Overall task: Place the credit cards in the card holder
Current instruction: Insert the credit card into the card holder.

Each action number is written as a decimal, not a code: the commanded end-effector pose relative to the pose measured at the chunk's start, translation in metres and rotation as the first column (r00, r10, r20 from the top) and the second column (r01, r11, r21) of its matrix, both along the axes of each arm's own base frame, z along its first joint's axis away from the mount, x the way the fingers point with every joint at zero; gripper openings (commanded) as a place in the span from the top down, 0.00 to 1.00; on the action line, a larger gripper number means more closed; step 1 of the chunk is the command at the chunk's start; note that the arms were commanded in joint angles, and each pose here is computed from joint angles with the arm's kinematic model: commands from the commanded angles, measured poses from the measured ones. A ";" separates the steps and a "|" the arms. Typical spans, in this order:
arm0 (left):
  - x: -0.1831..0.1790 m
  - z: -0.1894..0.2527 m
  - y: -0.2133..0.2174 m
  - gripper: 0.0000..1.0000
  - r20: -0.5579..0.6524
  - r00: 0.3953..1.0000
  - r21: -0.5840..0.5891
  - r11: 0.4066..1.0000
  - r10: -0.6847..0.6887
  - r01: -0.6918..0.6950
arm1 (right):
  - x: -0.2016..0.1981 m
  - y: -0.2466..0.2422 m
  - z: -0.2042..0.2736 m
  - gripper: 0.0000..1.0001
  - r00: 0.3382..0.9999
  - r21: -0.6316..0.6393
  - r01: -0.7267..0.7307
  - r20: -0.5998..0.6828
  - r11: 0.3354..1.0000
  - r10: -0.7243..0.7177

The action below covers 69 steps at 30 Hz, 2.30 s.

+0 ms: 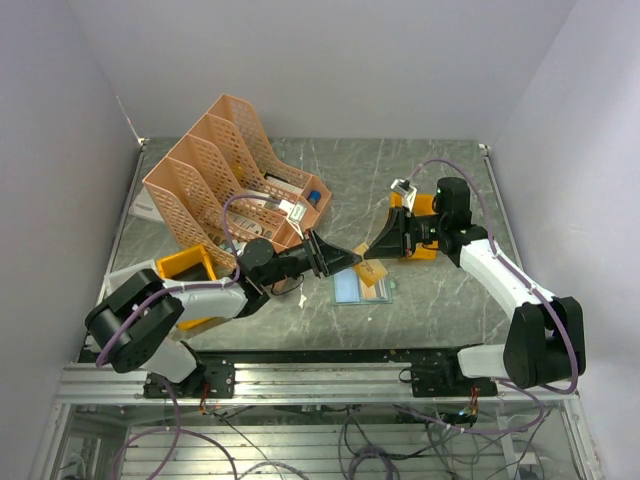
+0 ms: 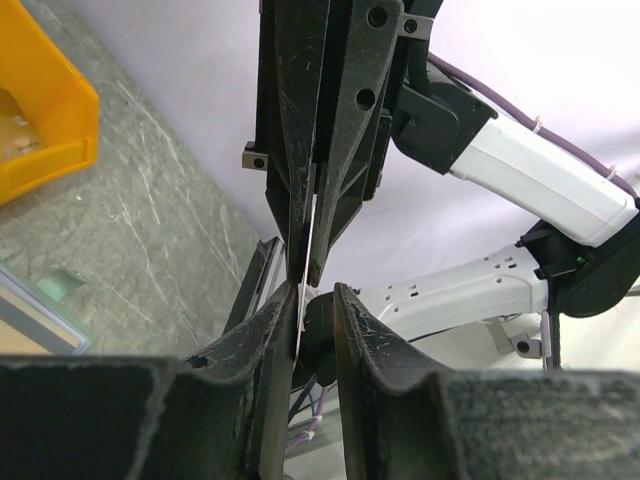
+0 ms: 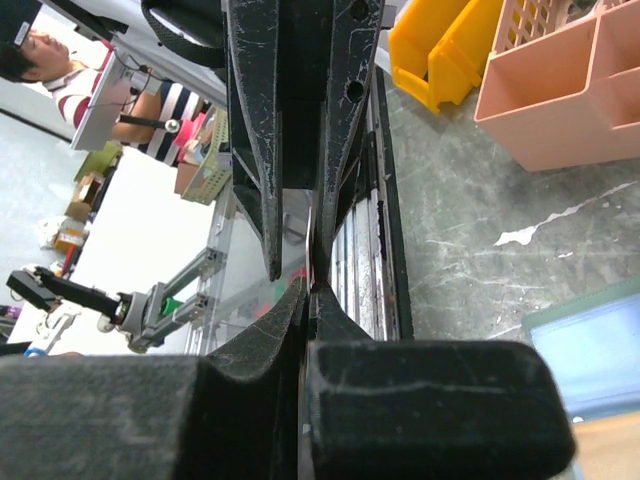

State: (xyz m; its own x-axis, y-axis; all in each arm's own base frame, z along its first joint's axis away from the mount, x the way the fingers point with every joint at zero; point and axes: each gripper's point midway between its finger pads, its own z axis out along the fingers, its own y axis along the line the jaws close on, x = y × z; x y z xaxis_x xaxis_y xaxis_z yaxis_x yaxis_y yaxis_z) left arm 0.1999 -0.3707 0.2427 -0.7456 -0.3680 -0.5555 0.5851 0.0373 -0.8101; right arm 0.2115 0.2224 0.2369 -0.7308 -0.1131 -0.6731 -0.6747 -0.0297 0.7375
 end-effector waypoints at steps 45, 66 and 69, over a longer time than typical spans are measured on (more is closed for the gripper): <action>0.006 -0.070 0.020 0.93 0.042 0.987 0.372 0.919 -0.155 0.128 | 0.066 -0.077 -0.087 0.64 0.804 -0.469 0.385 0.593 0.795 -0.040; 0.037 -0.153 0.009 0.93 -0.199 0.974 0.514 0.835 -0.109 0.199 | 0.042 -0.067 -0.179 1.00 0.786 -0.626 0.256 0.579 0.737 0.219; 0.042 -0.162 0.008 0.93 -0.217 0.972 0.529 0.827 -0.086 0.191 | 0.040 -0.067 -0.189 1.00 0.796 -0.657 0.243 0.555 0.713 0.241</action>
State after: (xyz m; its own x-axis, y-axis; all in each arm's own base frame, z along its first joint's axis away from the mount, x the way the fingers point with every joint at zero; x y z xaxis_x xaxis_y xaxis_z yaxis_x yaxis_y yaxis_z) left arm 0.2325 -0.3613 0.0854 -0.8667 0.0674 -0.4942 0.4757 0.4094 -0.7785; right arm 0.2509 0.1564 0.0620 -0.2189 -0.6682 -0.7110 -0.9574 0.2876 0.0245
